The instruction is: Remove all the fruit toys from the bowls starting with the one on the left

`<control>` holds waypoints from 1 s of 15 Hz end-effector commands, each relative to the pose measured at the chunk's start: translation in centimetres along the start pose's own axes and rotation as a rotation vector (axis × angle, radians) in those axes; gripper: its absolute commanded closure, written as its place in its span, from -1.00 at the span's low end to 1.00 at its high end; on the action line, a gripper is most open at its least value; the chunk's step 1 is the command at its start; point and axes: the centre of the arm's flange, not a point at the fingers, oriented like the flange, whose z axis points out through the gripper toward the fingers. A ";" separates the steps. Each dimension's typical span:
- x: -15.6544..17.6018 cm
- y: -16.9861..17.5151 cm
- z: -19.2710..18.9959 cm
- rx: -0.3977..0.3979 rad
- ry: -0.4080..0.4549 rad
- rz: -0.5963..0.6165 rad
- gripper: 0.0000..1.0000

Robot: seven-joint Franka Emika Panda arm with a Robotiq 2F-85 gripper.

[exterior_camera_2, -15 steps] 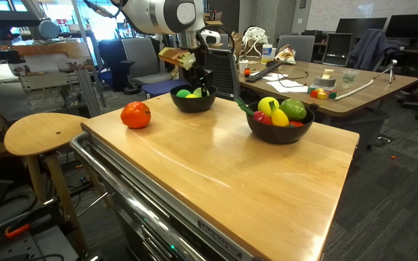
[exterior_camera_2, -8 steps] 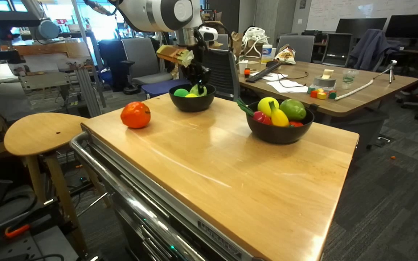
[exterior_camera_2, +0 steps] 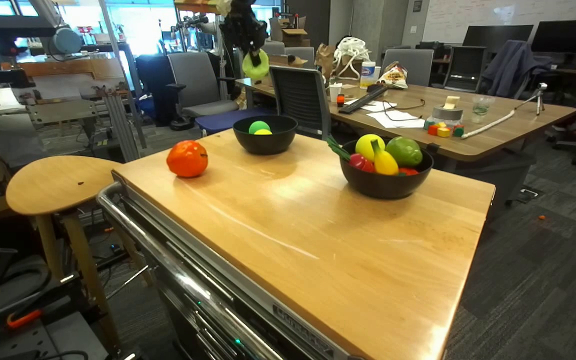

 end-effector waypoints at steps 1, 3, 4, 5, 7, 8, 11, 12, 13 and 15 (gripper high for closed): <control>-5.1 5.5 -5.7 -0.040 -0.014 0.106 0.91; -7.2 8.9 -6.3 -0.044 -0.050 0.161 0.91; -8.2 10.7 -6.1 -0.044 -0.059 0.176 0.90; -9.1 12.0 -6.0 -0.041 -0.075 0.194 0.90; -10.1 14.7 -4.3 -0.040 -0.099 0.221 0.90; -10.4 15.8 -3.4 -0.040 -0.110 0.223 0.89; -9.7 18.1 0.8 -0.021 -0.112 0.231 0.90; -9.3 18.4 2.3 -0.019 -0.093 0.229 0.89; -9.1 18.4 3.6 -0.018 -0.084 0.224 0.89; -9.1 17.6 6.1 -0.027 -0.075 0.196 0.92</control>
